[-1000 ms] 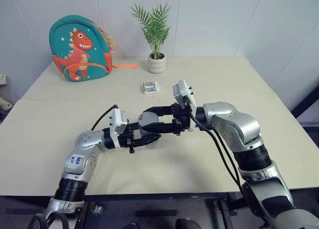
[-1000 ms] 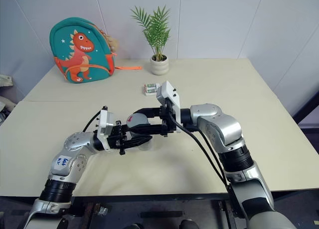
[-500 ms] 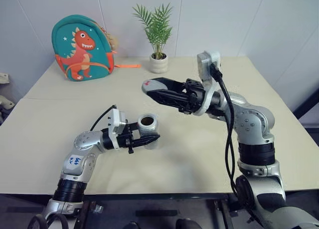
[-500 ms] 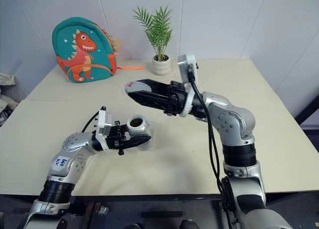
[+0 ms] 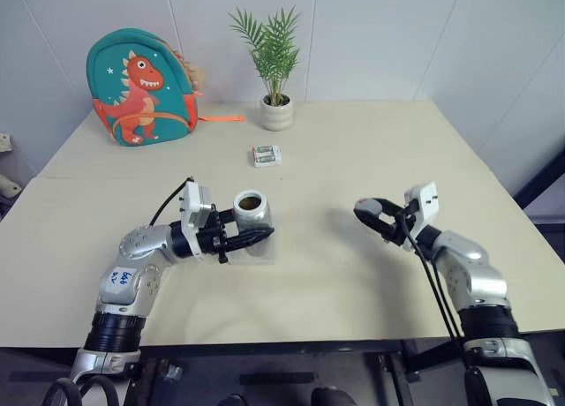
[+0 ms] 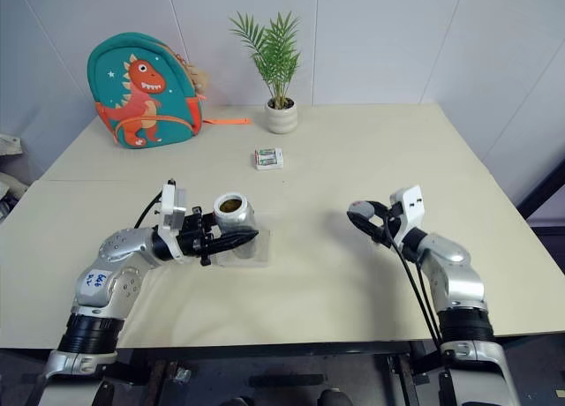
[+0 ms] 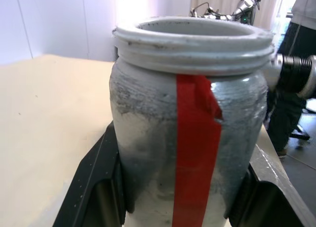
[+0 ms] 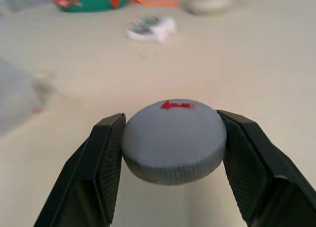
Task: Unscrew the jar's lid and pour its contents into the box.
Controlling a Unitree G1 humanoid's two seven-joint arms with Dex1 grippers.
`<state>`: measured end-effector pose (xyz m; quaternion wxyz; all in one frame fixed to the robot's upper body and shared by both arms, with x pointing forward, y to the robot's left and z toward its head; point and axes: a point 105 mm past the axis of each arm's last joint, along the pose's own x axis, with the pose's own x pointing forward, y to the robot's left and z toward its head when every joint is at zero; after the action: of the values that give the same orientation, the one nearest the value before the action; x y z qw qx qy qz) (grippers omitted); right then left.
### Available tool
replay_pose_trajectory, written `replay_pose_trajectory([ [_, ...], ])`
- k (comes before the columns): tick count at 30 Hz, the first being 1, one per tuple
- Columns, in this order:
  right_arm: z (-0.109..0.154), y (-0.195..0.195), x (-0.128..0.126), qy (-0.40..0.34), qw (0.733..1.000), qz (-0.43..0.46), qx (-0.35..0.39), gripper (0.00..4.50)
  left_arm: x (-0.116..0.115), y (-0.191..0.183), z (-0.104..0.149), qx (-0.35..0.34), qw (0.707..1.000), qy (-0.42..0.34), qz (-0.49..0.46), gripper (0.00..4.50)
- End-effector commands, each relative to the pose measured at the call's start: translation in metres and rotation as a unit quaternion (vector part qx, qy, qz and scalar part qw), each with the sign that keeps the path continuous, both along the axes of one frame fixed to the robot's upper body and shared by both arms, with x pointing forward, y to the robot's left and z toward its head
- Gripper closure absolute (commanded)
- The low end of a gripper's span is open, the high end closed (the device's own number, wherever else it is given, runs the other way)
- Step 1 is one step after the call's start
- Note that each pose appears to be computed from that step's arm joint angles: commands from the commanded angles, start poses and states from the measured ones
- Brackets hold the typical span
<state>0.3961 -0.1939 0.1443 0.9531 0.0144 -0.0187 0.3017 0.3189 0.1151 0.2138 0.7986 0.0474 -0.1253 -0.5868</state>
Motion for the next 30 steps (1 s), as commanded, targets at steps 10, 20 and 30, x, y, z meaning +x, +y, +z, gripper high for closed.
replay_pose_trajectory([
  [10,-0.025,-0.030,0.005,0.004,0.998,-0.050,-0.026,0.39,0.003,0.002,0.017,-0.031,0.999,0.006,0.009,2.52],
  [20,0.080,0.023,-0.040,-0.139,0.981,0.122,-0.056,0.05,0.023,0.026,0.026,-0.013,0.995,0.026,0.094,2.52],
  [30,0.124,0.077,-0.106,-0.202,0.921,0.298,-0.145,0.05,0.026,0.056,0.043,0.016,0.982,0.022,0.186,2.52],
])
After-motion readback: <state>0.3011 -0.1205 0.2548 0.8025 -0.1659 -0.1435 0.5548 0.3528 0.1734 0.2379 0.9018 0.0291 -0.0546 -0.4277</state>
